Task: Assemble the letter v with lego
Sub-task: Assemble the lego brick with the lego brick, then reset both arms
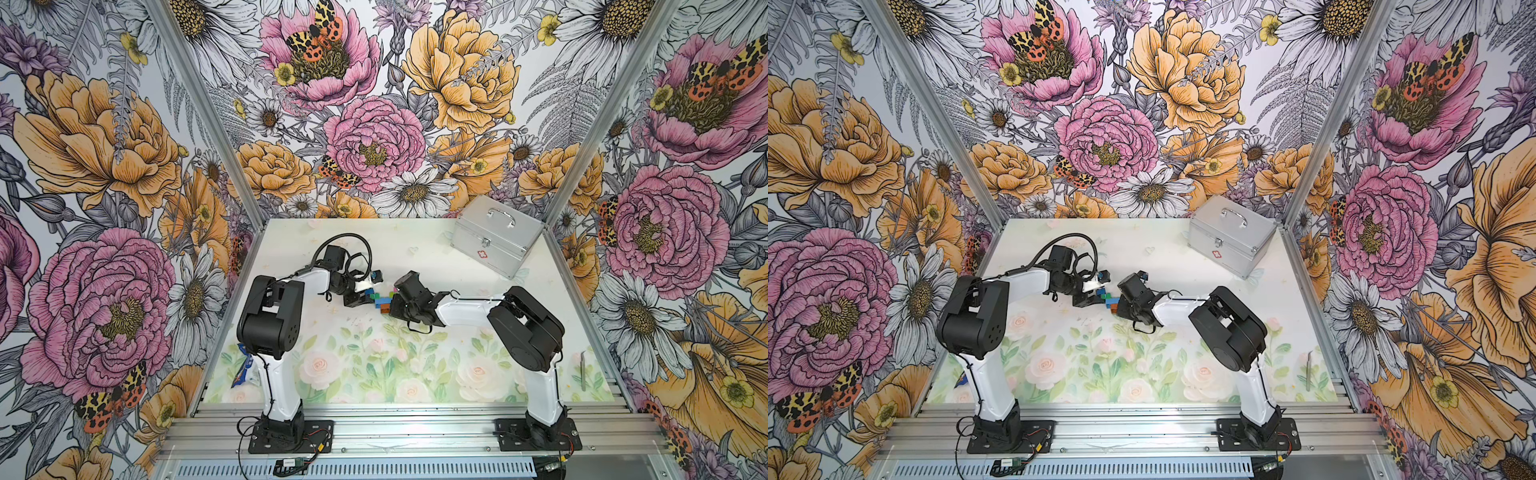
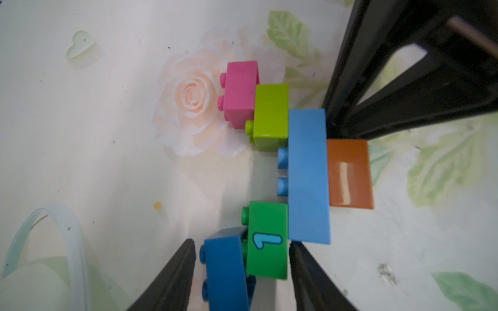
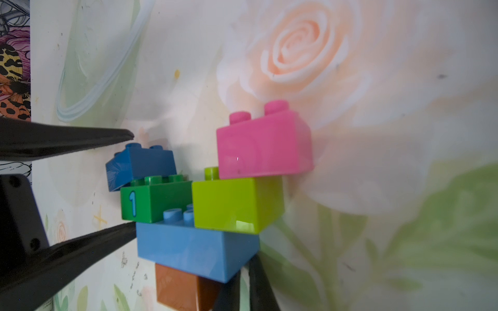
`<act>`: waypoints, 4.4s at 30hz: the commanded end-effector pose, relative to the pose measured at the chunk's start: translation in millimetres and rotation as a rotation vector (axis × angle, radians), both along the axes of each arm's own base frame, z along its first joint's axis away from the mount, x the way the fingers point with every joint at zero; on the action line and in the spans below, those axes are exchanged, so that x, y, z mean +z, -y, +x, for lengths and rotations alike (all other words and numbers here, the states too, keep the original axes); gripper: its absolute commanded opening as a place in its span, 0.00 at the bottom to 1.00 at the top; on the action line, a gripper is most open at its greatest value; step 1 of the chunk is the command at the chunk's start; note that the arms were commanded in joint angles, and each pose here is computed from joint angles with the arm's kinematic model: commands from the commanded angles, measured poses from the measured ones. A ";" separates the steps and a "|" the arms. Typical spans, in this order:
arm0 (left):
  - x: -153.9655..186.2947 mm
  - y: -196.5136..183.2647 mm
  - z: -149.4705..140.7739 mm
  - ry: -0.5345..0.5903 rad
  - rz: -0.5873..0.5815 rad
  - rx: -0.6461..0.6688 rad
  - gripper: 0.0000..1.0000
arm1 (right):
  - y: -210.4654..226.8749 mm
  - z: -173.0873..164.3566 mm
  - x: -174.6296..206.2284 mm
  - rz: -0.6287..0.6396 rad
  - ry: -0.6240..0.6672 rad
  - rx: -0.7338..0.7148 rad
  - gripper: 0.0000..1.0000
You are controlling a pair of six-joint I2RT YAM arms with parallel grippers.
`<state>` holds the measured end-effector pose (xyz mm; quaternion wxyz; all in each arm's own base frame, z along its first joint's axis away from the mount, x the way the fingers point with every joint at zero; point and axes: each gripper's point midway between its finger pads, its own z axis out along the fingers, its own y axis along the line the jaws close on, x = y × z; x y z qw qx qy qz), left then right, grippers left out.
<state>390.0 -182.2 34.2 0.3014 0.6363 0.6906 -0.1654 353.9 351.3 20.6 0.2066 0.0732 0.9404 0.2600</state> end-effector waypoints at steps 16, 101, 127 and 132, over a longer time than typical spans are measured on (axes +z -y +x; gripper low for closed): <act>-6.9 4.3 -4.3 -0.036 0.006 -0.036 0.54 | 14.1 -1.5 -27.7 -0.079 -0.050 -0.006 0.12; 107.5 -213.5 -5.8 0.487 -0.548 1.559 0.99 | 376.7 49.7 88.7 -0.547 0.802 -0.284 0.99; 82.3 -220.4 5.8 0.475 -0.549 1.579 0.99 | 374.9 49.7 87.6 -0.575 0.784 -0.284 0.99; 82.1 -220.5 5.8 0.475 -0.549 1.580 0.99 | 374.7 49.2 88.5 -0.574 0.787 -0.284 1.00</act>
